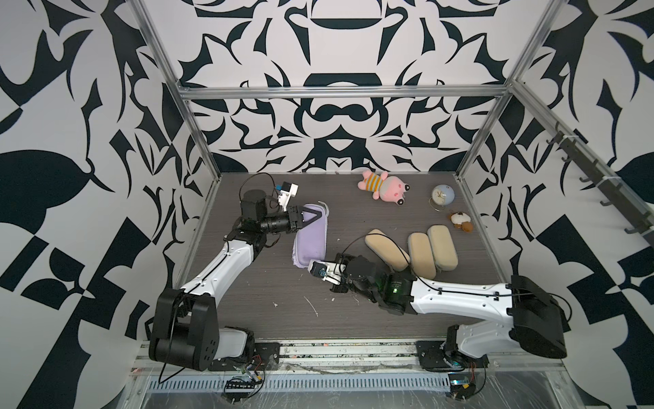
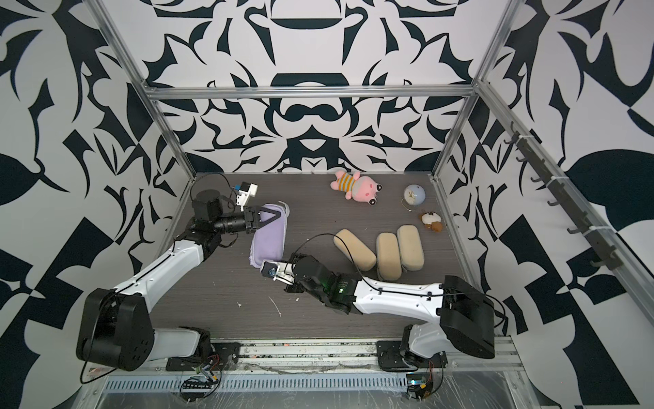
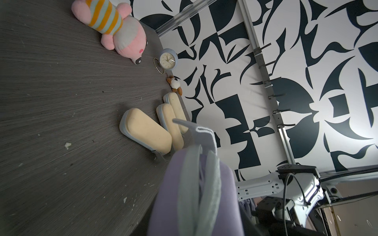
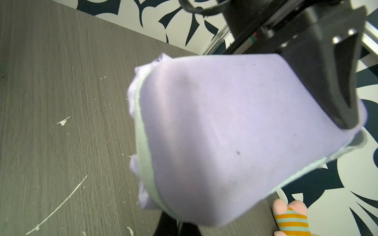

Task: Put umbrellas into zippered umbrella sleeves
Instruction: Zip the zipper on the umbrella sleeve.

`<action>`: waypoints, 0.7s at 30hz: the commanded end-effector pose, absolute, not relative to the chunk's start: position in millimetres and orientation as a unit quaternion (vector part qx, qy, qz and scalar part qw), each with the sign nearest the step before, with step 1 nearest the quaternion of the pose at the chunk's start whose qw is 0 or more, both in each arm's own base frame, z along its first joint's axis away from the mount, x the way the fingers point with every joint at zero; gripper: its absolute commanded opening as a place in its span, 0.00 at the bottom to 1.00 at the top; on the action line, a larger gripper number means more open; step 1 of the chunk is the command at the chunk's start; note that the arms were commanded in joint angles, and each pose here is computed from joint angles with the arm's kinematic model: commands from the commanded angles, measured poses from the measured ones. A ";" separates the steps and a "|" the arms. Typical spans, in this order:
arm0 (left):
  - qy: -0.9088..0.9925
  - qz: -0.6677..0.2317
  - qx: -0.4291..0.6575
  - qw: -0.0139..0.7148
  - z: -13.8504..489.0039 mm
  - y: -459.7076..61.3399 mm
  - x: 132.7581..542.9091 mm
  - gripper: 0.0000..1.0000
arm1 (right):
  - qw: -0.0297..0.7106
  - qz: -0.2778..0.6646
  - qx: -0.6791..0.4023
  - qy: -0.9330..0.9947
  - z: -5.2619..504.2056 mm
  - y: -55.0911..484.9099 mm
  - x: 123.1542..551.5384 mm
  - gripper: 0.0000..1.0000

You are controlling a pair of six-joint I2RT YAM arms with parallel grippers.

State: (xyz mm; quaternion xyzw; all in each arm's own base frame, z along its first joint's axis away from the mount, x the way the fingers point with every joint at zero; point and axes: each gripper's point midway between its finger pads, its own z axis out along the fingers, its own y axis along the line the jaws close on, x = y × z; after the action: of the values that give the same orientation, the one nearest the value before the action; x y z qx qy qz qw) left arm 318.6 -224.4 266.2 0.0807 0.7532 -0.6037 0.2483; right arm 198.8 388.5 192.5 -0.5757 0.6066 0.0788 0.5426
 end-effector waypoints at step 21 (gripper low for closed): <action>0.699 -0.480 -0.131 0.513 240.9 -169.4 414.4 0.00 | 0.481 0.448 -0.494 0.569 240.7 514.7 88.9 0.00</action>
State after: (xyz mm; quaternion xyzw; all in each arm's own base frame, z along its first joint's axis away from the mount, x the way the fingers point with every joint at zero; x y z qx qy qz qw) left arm 349.1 -200.0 152.9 -0.0739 0.8146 -0.4968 0.2903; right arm 203.9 410.7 95.1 -0.4635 0.7541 0.1293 0.4469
